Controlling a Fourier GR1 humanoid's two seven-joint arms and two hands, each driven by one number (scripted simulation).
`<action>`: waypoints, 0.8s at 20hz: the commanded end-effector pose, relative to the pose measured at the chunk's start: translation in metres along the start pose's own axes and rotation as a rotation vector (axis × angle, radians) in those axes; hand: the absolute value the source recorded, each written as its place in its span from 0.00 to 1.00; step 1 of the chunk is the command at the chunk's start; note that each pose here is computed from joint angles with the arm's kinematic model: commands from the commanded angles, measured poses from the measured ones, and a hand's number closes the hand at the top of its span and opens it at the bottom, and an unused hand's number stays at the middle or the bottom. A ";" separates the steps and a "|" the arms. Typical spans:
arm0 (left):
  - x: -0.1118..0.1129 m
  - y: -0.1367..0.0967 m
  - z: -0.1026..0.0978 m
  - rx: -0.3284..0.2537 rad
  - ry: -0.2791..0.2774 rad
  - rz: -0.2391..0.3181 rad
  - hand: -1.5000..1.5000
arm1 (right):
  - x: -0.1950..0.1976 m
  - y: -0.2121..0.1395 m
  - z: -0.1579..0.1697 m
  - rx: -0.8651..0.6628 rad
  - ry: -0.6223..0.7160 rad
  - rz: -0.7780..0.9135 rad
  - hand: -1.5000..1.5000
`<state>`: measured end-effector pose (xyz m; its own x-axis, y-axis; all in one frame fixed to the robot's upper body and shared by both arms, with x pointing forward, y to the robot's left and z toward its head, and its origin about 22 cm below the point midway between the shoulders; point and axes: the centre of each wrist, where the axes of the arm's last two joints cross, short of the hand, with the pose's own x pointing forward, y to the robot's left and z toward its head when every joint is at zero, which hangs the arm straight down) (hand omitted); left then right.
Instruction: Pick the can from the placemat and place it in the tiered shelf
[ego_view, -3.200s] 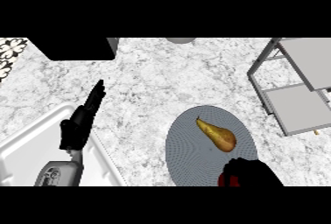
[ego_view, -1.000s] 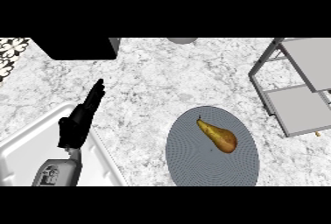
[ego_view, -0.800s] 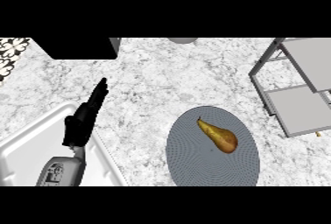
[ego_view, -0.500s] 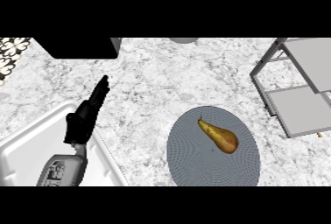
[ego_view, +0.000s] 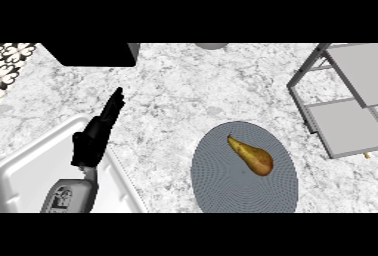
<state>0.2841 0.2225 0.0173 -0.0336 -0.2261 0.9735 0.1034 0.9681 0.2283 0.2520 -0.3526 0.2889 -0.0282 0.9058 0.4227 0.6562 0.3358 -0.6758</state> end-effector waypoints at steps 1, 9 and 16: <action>0.007 0.004 0.002 -0.003 0.015 -0.006 0.50 | -0.001 0.037 -0.008 -0.021 -0.059 -0.002 1.00; 0.002 -0.005 0.016 0.004 0.007 -0.008 0.50 | -0.030 0.053 -0.033 -0.072 0.063 -0.335 1.00; -0.003 -0.006 0.008 0.009 0.020 0.000 0.50 | -0.060 0.083 -0.030 -0.077 0.045 -0.341 1.00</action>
<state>0.2752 0.2178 0.0151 -0.0266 -0.2252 0.9739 0.1006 0.9687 0.2268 0.3224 -0.3851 0.2482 -0.2035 0.7428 0.6378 0.6725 0.5795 -0.4603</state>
